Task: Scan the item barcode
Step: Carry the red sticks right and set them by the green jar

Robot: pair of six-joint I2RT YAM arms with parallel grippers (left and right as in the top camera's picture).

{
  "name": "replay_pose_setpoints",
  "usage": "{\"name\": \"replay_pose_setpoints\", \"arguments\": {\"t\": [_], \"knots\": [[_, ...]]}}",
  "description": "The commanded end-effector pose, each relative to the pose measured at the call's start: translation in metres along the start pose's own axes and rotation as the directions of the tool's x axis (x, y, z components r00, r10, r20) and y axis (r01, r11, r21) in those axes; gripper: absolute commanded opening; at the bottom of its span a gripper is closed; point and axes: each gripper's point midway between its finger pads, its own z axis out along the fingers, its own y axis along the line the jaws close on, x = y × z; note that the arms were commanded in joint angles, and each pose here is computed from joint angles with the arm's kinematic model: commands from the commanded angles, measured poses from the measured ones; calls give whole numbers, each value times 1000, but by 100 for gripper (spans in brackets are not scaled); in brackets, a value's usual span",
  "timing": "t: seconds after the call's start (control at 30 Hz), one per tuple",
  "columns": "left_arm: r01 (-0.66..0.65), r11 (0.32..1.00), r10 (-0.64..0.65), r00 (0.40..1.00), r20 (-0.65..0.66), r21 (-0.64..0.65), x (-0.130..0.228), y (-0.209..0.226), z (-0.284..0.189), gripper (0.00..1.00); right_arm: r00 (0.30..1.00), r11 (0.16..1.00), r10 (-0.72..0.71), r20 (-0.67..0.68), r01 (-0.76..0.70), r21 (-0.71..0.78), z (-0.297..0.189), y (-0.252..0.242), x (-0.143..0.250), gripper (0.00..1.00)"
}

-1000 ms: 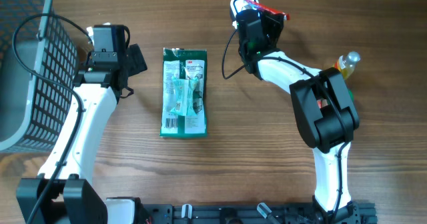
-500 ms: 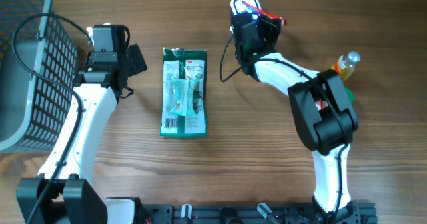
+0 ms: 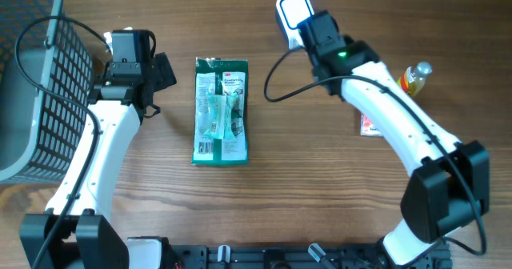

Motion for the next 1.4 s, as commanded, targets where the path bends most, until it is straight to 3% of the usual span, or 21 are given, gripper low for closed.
{"name": "replay_pose_setpoints", "arguments": {"t": [0.0,0.13,0.27,0.5,0.63,1.13,1.3,1.37], "knots": [[-1,1000,1,1000,15,-8,-6,2,-2,100,953,893,268,-142,-301,-335,3,46,27,4],[-1,1000,1,1000,15,-8,-6,2,-2,100,863,837,375,-339,-472,-276,10,41,72,4],[-1,1000,1,1000,15,-8,-6,2,-2,100,777,785,455,-435,-580,-216,12,34,95,4],[-1,1000,1,1000,15,-8,-6,2,-2,100,713,765,466,-525,-622,-167,6,35,118,4],[-1,1000,1,1000,15,-8,-6,2,-2,100,626,752,534,-568,-659,-19,3,28,139,4],[-1,1000,1,1000,15,-8,-6,2,-2,100,640,766,534,-552,-643,-6,27,43,147,8],[-1,1000,1,1000,15,-8,-6,2,-2,100,640,765,535,-552,-644,-6,27,43,147,18],[-1,1000,1,1000,15,-8,-6,2,-2,100,640,764,536,-551,-645,-6,27,43,147,29]]}}
